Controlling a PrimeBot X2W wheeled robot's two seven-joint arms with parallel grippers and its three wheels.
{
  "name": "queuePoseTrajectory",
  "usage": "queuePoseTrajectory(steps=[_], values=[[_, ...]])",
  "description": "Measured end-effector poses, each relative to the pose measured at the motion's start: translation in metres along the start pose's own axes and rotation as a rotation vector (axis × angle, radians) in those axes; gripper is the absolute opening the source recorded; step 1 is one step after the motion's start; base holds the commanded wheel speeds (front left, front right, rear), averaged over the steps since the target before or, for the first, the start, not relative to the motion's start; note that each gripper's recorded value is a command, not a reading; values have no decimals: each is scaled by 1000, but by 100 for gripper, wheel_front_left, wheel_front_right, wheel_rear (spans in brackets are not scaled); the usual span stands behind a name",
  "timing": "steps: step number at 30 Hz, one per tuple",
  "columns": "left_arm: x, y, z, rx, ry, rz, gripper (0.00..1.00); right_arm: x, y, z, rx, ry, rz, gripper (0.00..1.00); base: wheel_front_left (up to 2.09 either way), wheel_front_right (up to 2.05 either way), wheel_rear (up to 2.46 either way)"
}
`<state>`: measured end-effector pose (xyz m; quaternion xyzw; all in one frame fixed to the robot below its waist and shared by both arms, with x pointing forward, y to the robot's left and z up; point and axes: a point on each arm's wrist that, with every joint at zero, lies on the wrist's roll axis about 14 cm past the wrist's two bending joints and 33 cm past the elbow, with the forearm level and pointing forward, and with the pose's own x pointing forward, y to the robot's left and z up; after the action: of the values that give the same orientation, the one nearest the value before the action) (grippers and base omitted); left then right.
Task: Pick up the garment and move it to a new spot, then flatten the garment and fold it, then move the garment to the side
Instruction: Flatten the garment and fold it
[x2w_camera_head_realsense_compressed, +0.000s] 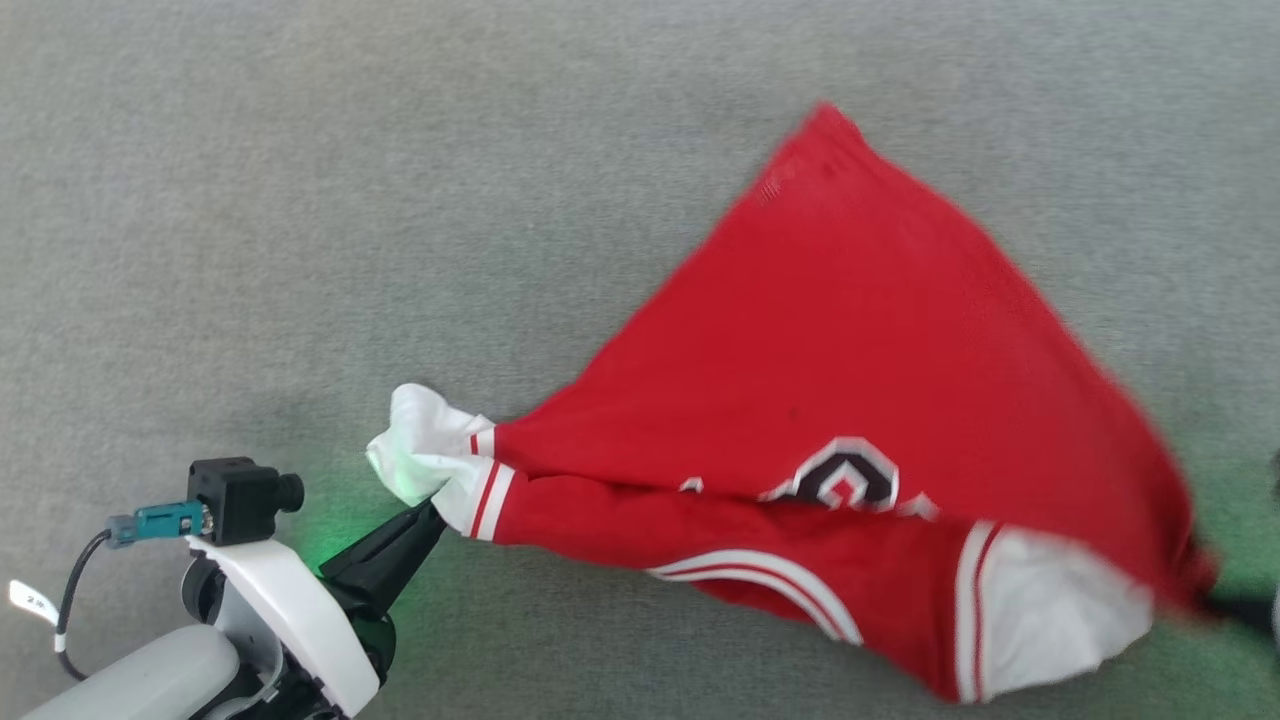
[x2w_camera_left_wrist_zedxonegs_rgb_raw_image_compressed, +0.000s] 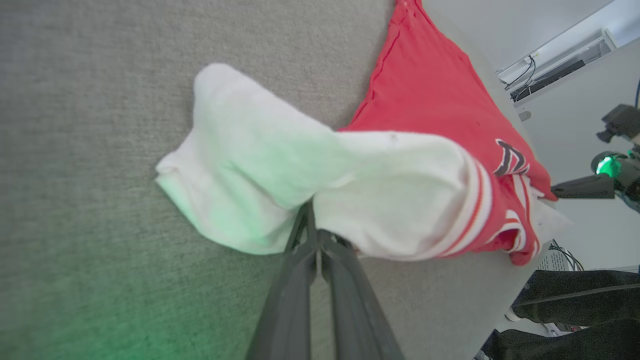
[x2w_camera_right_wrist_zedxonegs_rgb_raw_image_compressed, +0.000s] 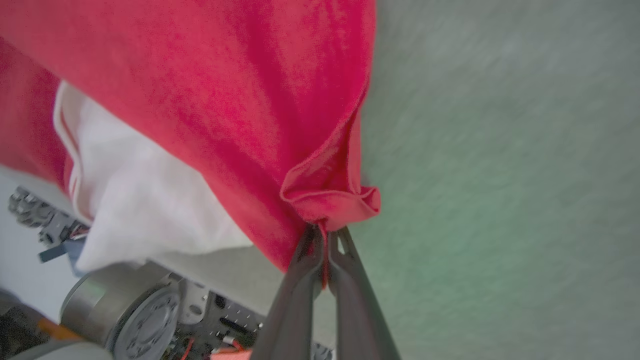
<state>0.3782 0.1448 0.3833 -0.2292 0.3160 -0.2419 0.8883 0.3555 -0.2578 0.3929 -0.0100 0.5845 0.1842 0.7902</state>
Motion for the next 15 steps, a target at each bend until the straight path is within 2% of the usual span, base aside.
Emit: queuePoseTrajectory(steps=[3,5,8,11,12,13,14,15], values=[[2,-3,0,-1,-1,-9,0,1,27,-47,23,100,68,0,0,0,0],[4,-4,1,1,-1,-15,0,1,41,-64,24,131,95,0,0,0,0],[6,-3,0,1,3,-18,0,5,61,-75,34,137,133,0,0,0,0],[8,-3,-2,3,10,-20,0,6,66,-70,26,102,126,0,0,0,0],[9,-3,-2,3,12,-22,0,6,64,-66,21,78,111,21,0,0,0],[9,-3,-2,3,13,-22,0,6,62,-62,16,59,98,50,0,0,0],[10,-3,-3,3,15,-23,0,5,61,-57,9,38,86,100,0,0,0],[10,-3,-3,4,16,-23,0,3,59,-51,5,19,78,100,0,0,0]])
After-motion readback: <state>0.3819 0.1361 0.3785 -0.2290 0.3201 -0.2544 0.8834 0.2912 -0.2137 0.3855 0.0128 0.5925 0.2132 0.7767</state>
